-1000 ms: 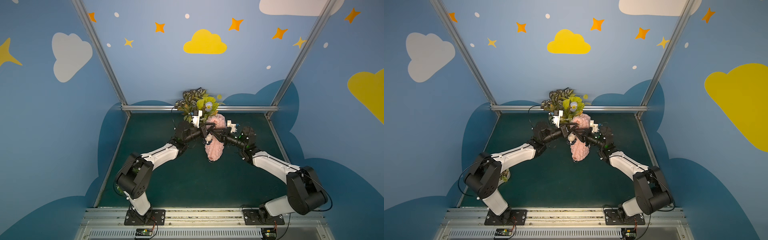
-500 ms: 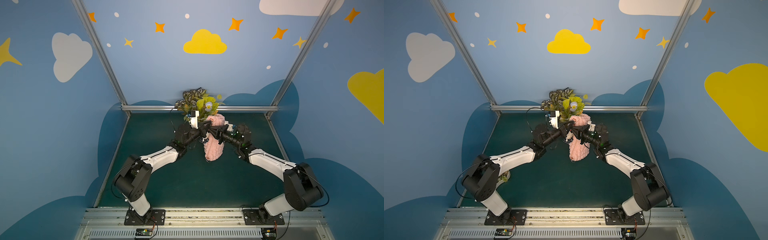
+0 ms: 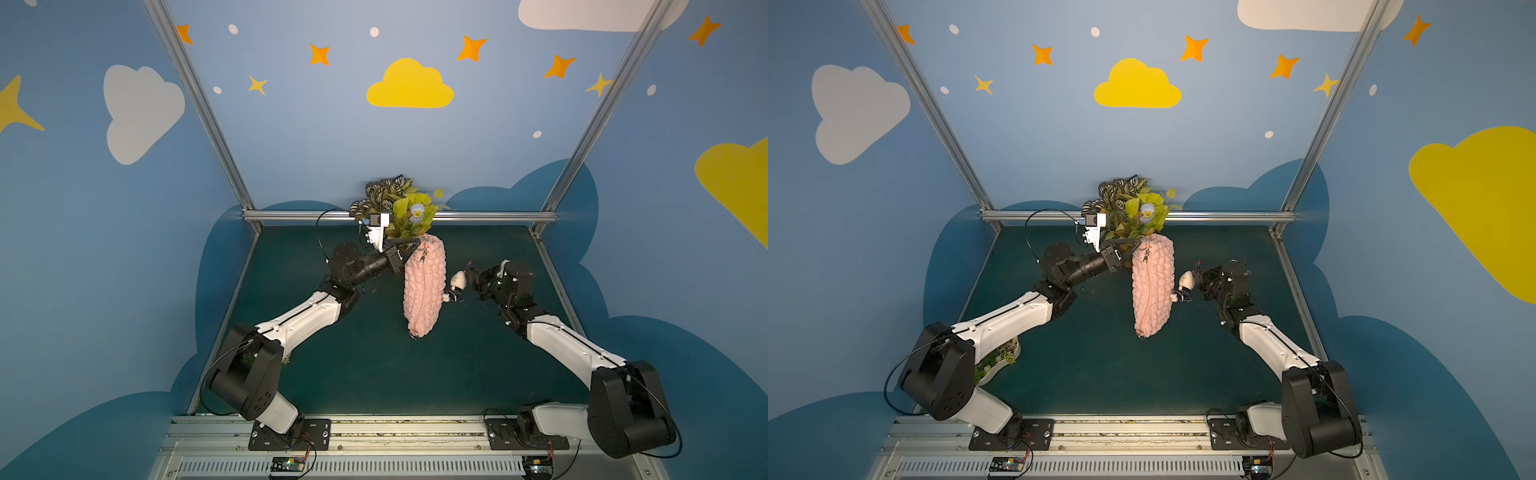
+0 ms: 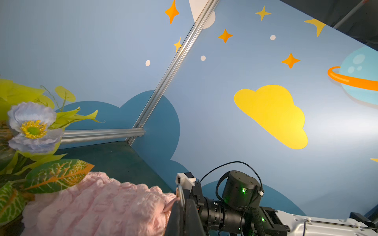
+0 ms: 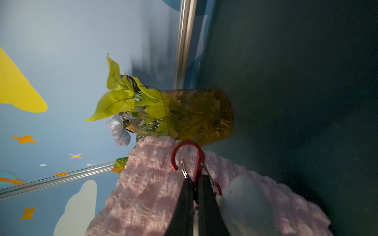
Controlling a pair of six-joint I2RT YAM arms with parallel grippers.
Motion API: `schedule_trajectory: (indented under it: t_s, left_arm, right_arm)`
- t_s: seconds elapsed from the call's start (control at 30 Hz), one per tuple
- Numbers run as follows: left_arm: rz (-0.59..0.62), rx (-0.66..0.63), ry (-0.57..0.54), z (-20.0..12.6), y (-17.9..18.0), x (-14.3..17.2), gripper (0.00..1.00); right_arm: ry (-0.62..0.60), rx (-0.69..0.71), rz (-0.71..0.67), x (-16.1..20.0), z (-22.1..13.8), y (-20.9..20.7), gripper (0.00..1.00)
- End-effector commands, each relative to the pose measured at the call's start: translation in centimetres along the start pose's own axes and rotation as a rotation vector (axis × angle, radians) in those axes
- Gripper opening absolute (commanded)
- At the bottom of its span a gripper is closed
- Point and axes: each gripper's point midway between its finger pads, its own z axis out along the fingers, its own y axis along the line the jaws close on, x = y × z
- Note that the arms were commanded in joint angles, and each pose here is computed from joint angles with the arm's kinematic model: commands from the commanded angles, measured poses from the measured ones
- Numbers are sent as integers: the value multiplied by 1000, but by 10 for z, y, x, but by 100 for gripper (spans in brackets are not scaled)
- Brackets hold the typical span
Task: Remove the decoration from the bag
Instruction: Place the bag at the center of the board.
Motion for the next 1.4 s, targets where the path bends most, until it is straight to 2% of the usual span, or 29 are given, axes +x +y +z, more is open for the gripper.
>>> schedule_trajectory:
  t_s: [0.0, 0.33, 0.53, 0.67, 0.87, 1.07, 1.13, 1.17, 1.27, 1.33, 1.37]
  left_arm:
    - [48, 89, -56, -5, -27, -25, 2]
    - [-6, -24, -12, -29, 9, 2, 2]
    - [-17, -45, 25, -50, 1, 20, 2]
    - [-29, -43, 105, -59, -12, 40, 2]
    - [-66, -24, 210, -51, -18, 73, 2]
    - [-116, -7, 307, -24, -11, 108, 3]
    - [-114, 0, 330, -17, -11, 118, 11]
    - [-116, -4, 339, -15, -9, 122, 20]
    - [-115, -17, 350, -10, -4, 130, 50]
    - [-105, -26, 345, -10, -3, 127, 80]
    - [-94, -30, 341, -9, -4, 125, 90]
  right_arm:
    - [9, -2, -101, -1, -4, 5, 0]
    - [-36, 165, -168, -23, -12, -43, 0]
    - [-37, 251, -230, -24, -24, -61, 0]
    - [-75, 313, -223, -29, -35, -81, 0]
    - [-142, 373, -236, -44, -50, -93, 0]
    - [-283, 441, -215, -77, -72, -104, 0]
    - [-314, 469, -210, -86, -79, -108, 0]
    - [-330, 477, -209, -90, -81, -108, 0]
    - [-350, 490, -203, -99, -84, -110, 11]
    - [-345, 497, -207, -103, -83, -109, 22]
    - [-331, 503, -209, -103, -81, -111, 28]
